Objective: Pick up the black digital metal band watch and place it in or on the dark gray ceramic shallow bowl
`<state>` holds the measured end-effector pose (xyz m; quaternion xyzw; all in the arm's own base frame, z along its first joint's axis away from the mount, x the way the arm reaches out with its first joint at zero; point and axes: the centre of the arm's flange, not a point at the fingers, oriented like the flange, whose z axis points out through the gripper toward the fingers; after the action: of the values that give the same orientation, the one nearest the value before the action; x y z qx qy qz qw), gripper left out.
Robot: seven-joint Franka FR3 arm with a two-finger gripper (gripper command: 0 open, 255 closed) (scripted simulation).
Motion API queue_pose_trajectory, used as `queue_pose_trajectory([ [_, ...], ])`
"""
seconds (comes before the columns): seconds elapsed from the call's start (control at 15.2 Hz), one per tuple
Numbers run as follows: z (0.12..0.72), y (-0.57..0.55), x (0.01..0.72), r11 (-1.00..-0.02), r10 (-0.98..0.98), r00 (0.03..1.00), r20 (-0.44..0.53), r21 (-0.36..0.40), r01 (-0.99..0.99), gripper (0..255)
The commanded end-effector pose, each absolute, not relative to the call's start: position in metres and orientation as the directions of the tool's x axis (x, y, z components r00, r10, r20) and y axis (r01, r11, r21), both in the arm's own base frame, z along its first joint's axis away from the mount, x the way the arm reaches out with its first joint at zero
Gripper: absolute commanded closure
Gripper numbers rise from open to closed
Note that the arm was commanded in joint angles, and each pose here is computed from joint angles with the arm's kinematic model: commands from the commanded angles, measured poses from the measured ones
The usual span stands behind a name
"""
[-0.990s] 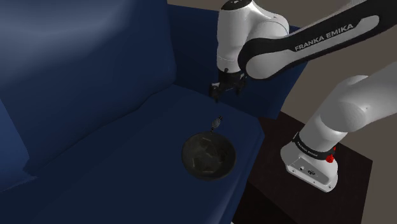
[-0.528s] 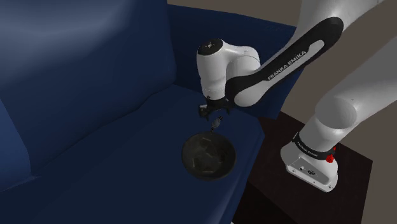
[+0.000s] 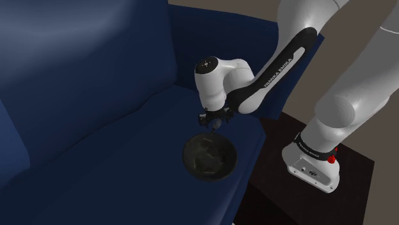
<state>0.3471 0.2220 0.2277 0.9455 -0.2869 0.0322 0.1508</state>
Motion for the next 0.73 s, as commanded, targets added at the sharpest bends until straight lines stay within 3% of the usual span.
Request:
queue_pose_trajectory([
  [0.0, 0.2141, 0.218, 0.3476, -0.79, -0.533, 0.833, 0.148, 0.266, -0.552, 0],
  [0.53, 0.2141, 0.218, 0.3476, -0.79, -0.533, 0.833, 0.148, 0.266, -0.552, 0],
  [0.59, 0.2141, 0.218, 0.3476, -0.79, -0.533, 0.833, 0.148, 0.266, -0.552, 255],
  [0.66, 0.2141, 0.218, 0.3476, -0.79, -0.533, 0.833, 0.148, 0.266, -0.552, 255],
])
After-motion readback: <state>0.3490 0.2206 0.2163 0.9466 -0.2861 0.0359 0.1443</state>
